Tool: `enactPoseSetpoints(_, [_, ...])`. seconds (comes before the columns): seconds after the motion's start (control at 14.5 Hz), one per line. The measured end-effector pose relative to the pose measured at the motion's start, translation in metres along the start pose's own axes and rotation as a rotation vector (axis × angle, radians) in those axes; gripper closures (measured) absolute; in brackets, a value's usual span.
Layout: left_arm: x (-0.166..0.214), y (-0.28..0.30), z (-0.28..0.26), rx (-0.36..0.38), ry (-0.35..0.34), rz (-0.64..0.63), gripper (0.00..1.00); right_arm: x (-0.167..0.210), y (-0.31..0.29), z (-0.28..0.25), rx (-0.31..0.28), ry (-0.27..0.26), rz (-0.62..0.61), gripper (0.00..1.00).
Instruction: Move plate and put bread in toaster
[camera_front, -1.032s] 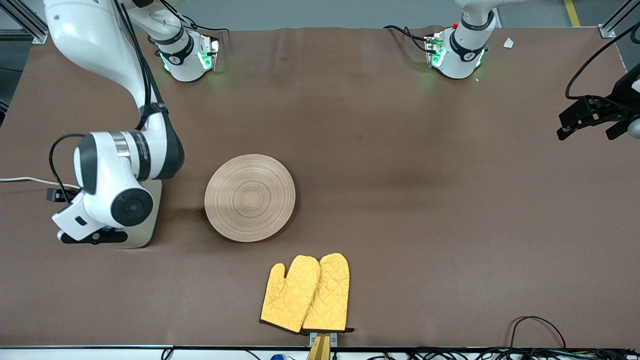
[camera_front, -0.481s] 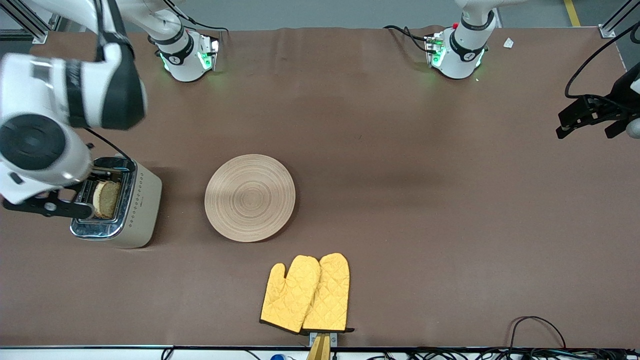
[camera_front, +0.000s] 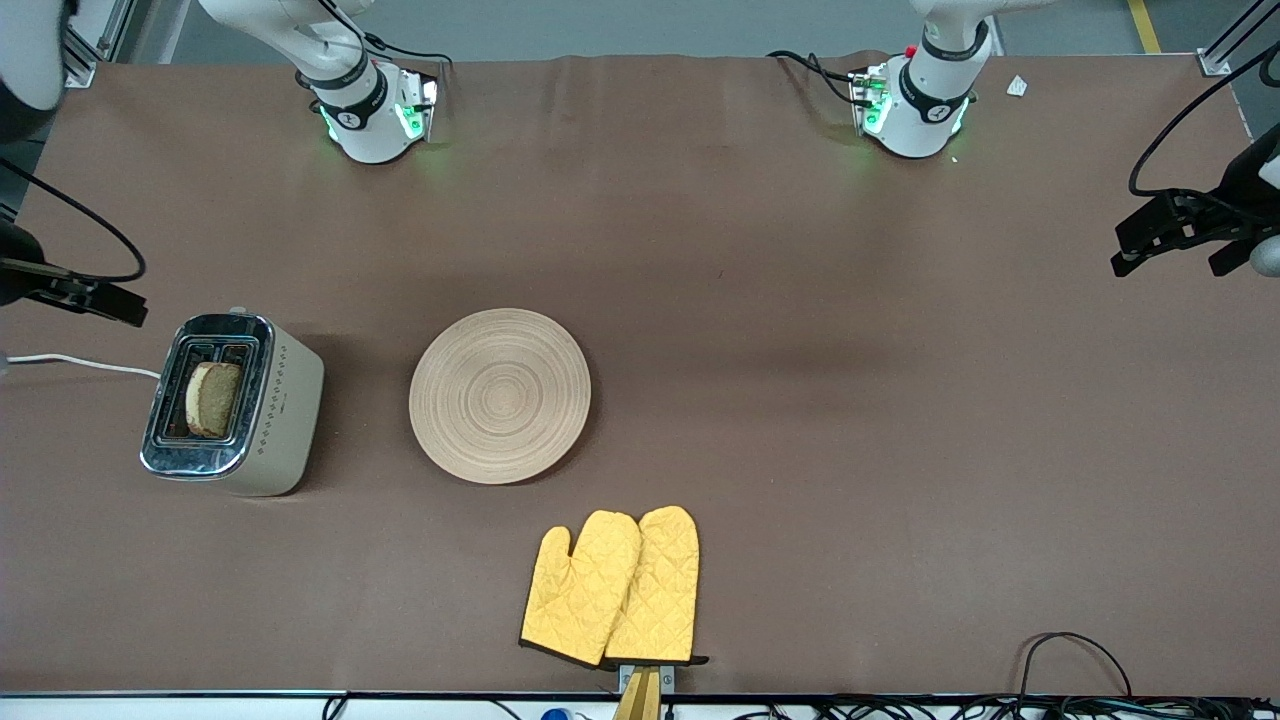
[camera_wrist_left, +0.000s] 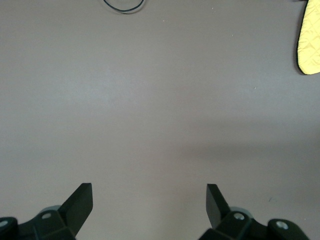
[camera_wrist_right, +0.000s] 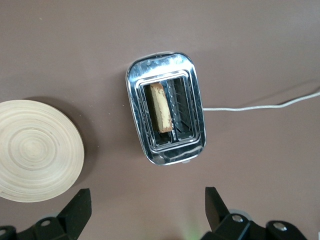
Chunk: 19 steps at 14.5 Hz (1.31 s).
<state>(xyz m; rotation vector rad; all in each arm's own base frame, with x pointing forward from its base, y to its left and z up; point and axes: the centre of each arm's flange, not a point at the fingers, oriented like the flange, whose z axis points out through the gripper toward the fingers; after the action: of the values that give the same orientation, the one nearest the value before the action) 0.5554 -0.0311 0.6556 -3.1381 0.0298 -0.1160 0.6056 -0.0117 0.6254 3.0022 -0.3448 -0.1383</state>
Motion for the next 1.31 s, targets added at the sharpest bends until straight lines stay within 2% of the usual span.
enactPoseSetpoints(0.14, [0.000,0.000,0.000,0.000,0.000,0.000,0.00,-0.005,0.003,0.009,0.029,0.024,-0.032,0.00])
enactPoseSetpoints(0.34, [0.000,0.000,0.000,0.001,-0.001,-0.001,0.00,-0.014,0.016,0.019,0.060,0.014,-0.047,0.00])
enactPoseSetpoints(0.55, [0.000,0.000,0.000,0.001,-0.001,-0.001,0.00,-0.012,0.035,0.026,0.071,0.005,-0.061,0.00])
enactPoseSetpoints(0.89, [0.000,0.000,0.000,0.001,-0.001,0.000,0.00,-0.002,0.070,0.030,0.081,0.050,-0.137,0.00])
enactPoseSetpoints(1.31, [0.000,-0.001,0.000,0.001,-0.001,-0.002,0.00,-0.003,0.059,0.028,0.087,0.056,-0.167,0.00])
